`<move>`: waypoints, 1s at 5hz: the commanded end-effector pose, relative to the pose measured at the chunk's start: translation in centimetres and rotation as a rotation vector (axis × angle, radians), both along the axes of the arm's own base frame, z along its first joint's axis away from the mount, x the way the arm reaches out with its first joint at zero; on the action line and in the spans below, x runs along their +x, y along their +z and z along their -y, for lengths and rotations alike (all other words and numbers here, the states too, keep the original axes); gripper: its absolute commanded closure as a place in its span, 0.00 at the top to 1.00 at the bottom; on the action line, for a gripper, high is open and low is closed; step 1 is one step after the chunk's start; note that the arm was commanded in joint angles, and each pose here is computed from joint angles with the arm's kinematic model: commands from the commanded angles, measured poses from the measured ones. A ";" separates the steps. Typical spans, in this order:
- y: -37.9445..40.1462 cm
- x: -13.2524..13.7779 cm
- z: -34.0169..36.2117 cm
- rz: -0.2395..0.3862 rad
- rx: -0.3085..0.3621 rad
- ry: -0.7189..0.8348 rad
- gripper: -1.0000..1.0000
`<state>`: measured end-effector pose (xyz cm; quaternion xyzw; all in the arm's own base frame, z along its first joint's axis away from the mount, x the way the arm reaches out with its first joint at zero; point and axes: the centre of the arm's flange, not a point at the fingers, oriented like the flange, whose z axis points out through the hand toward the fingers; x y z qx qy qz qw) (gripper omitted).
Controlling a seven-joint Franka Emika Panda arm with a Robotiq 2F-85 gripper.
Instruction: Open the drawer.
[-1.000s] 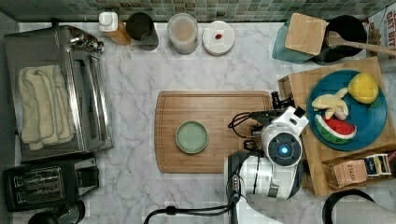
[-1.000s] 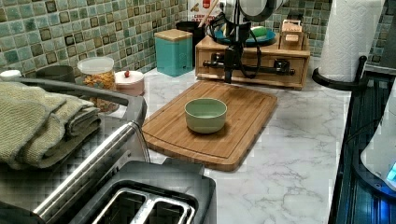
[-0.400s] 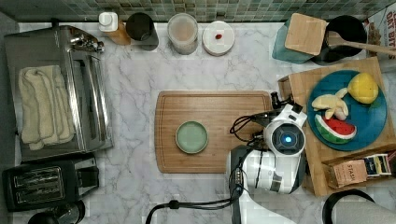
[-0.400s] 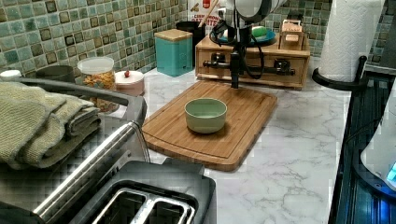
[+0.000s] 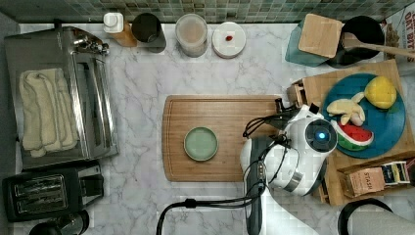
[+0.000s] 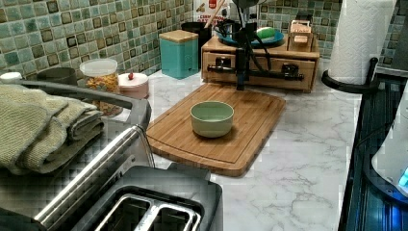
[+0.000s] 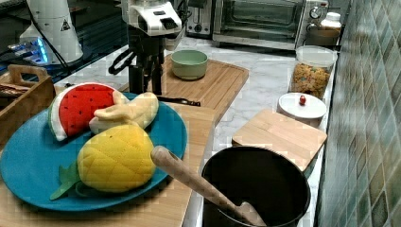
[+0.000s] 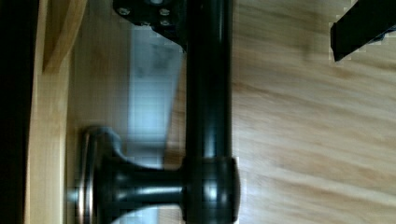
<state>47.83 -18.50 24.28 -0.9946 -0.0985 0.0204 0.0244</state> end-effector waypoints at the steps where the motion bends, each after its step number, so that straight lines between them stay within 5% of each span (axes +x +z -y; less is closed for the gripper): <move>1: -3.7 -4.1 -18.1 -0.122 0.148 0.008 1.00; 3: -2.8 -7.3 -24.6 -0.064 0.038 0.020 1.00; 5: -1.0 -8.2 -25.4 -0.095 0.038 0.097 1.00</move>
